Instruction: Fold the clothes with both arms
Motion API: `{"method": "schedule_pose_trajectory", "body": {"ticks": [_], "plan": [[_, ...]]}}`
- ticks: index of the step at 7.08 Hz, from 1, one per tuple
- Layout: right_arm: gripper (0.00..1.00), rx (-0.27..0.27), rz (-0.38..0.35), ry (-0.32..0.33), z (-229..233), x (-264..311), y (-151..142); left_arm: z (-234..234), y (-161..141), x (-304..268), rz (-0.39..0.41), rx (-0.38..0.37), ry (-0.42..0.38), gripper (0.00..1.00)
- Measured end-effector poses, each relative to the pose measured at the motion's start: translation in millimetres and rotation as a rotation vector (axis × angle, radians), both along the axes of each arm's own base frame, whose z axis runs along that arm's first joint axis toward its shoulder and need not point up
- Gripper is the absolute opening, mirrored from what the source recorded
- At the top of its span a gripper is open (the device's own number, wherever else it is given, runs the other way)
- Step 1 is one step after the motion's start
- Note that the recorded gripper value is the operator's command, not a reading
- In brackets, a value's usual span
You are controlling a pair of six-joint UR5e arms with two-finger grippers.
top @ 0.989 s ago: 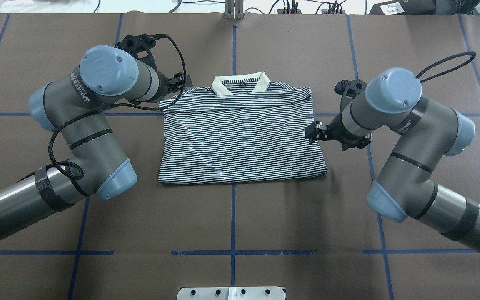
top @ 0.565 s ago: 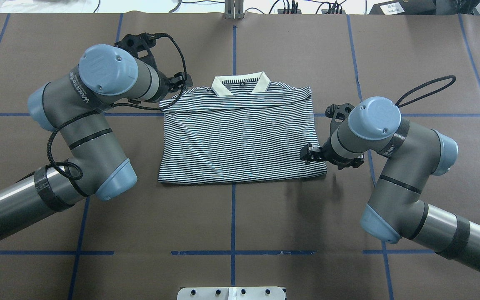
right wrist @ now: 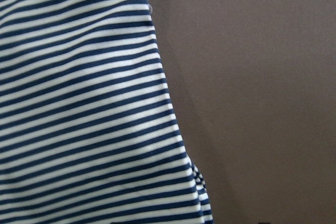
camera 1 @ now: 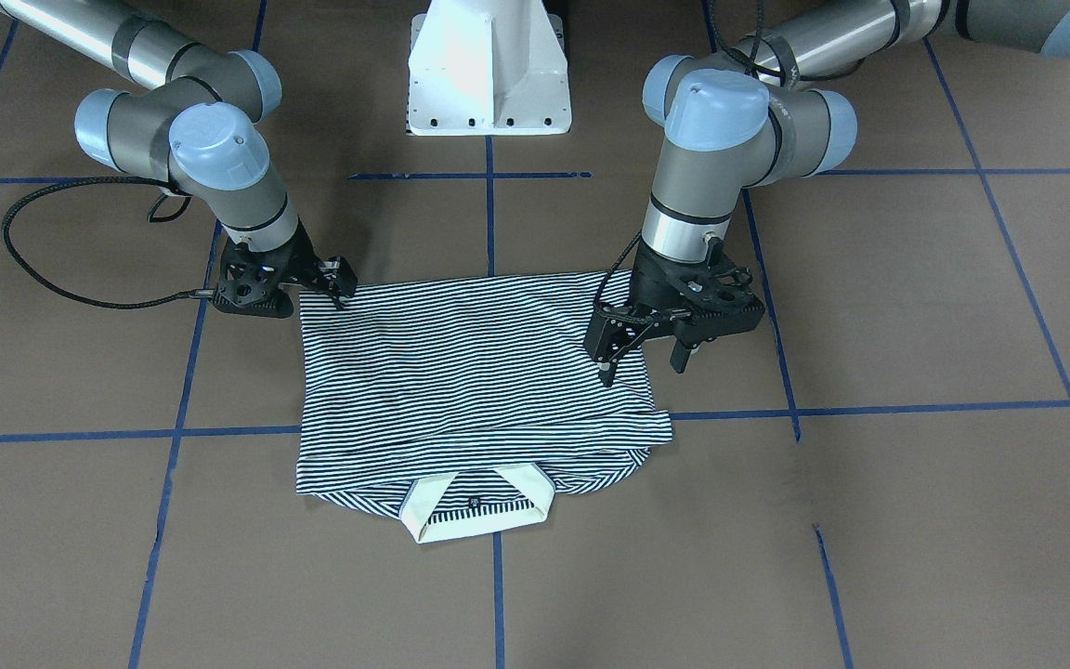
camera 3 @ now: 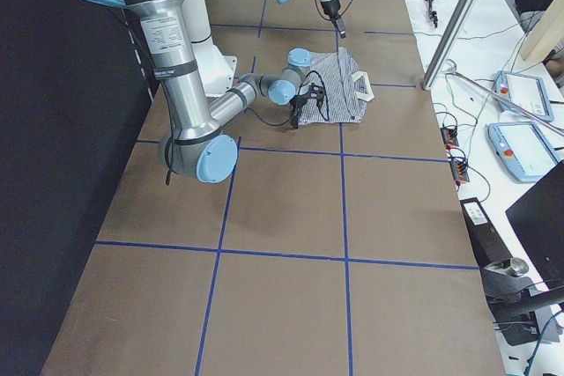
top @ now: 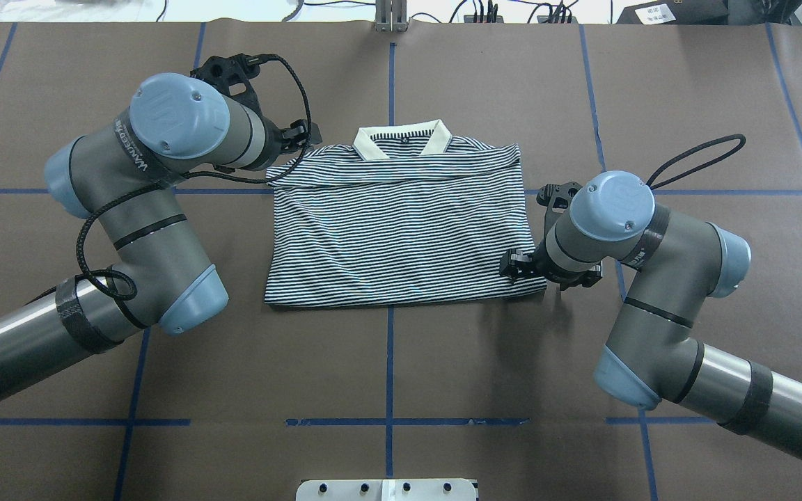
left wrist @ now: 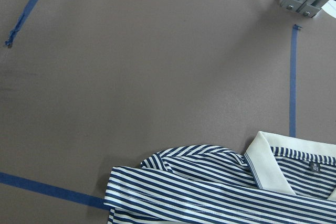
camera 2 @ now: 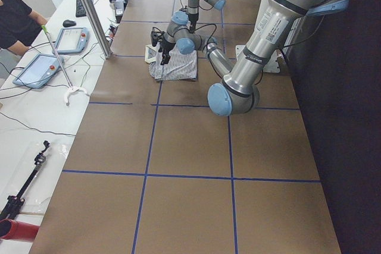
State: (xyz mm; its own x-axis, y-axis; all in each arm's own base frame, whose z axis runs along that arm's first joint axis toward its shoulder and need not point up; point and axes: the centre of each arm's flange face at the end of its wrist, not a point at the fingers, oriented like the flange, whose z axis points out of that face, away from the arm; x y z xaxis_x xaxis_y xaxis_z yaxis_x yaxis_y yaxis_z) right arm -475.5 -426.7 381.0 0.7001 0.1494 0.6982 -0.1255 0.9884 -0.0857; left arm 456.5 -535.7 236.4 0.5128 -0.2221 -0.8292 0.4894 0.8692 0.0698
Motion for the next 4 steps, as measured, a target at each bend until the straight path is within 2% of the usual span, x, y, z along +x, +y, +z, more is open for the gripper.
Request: {"method": "schedule_pose_trajectory", "body": {"ticks": [1, 4], "plan": [[0.0, 0.0, -0.005, 0.001, 1.2, -1.3, 0.5, 0.4, 0.0, 0.0, 0.0, 0.0, -0.001, 1.0], [0.0, 0.001, -0.013, -0.001, 0.8, -1.9, 1.5, 0.4, 0.4, 0.3, 0.0, 0.0, -0.001, 1.0]]}}
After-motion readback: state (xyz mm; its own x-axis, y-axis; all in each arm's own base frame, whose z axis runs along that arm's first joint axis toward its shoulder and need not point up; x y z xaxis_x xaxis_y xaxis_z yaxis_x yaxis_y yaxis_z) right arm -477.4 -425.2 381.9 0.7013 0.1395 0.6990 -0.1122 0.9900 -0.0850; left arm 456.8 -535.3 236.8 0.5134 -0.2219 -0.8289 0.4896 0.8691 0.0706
